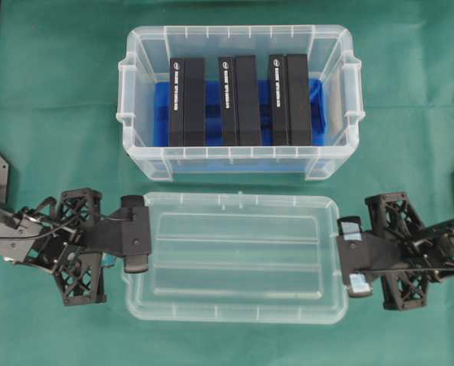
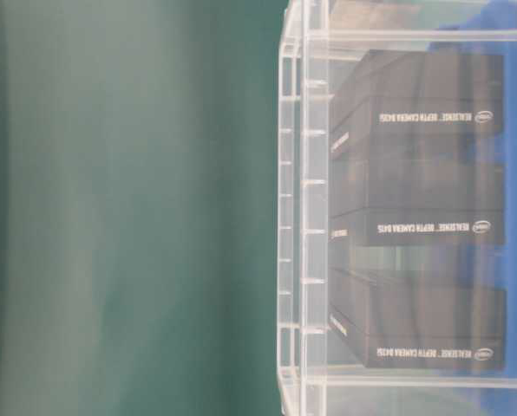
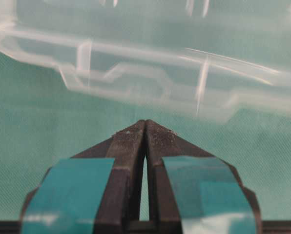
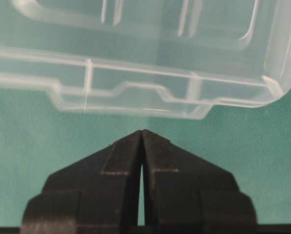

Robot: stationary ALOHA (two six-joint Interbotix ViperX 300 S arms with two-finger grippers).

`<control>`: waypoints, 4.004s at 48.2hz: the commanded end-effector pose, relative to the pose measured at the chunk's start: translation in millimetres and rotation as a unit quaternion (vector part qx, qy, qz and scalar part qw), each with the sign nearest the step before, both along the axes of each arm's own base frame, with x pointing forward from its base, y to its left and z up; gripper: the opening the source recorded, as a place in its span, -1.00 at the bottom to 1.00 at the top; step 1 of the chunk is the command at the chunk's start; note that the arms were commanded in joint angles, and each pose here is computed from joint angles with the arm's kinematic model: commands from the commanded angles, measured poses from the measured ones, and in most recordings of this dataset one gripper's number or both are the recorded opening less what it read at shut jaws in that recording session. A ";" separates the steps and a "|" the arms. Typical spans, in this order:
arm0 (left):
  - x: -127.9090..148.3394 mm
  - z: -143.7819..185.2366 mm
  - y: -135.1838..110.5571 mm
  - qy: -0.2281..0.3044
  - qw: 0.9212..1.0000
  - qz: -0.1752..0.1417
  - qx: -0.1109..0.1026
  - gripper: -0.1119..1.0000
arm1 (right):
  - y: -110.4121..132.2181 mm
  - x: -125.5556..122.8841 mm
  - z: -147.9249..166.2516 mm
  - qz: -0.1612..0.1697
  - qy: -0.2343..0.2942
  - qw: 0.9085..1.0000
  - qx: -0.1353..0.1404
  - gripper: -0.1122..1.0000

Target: Clamp the lid of the box with both arms, then lift and open it.

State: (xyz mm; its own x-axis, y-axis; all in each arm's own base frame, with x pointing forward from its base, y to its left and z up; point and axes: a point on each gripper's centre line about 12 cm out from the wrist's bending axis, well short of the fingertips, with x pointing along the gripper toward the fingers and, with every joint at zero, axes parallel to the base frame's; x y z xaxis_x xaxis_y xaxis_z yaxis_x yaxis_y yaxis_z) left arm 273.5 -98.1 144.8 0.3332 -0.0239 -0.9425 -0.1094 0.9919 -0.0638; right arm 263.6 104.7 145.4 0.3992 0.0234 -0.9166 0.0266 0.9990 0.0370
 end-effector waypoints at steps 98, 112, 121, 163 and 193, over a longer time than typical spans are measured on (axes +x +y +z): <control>7.0 114.5 -6.5 -0.094 0.995 0.018 -0.019 -0.77 | -5.8 3.7 104.8 -0.036 -0.024 0.999 -0.028 -0.79; 7.1 141.6 13.2 -0.141 0.989 0.031 -0.003 -0.77 | -19.2 1.2 132.1 -0.047 -0.057 0.997 -0.039 -0.79; 4.8 152.2 21.3 -0.165 0.986 0.036 0.001 -0.77 | -25.9 0.1 149.8 -0.043 -0.104 0.993 -0.047 -0.79; 8.6 170.1 38.0 -0.224 0.974 0.013 0.010 -0.77 | -44.3 5.8 172.3 -0.030 -0.190 0.977 -0.093 -0.79; 5.7 195.0 113.9 -0.331 0.939 0.040 0.083 -0.77 | -124.1 1.4 188.5 -0.116 -0.277 0.945 -0.133 -0.79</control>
State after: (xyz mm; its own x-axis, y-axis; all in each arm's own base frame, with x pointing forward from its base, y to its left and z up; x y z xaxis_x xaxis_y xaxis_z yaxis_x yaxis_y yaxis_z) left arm 281.7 7.5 326.5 0.8091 0.1356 -0.5718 -0.1583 0.9873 0.0102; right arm 267.2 -11.7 325.6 0.7649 -0.3112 -0.5639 0.2787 0.9492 -0.1458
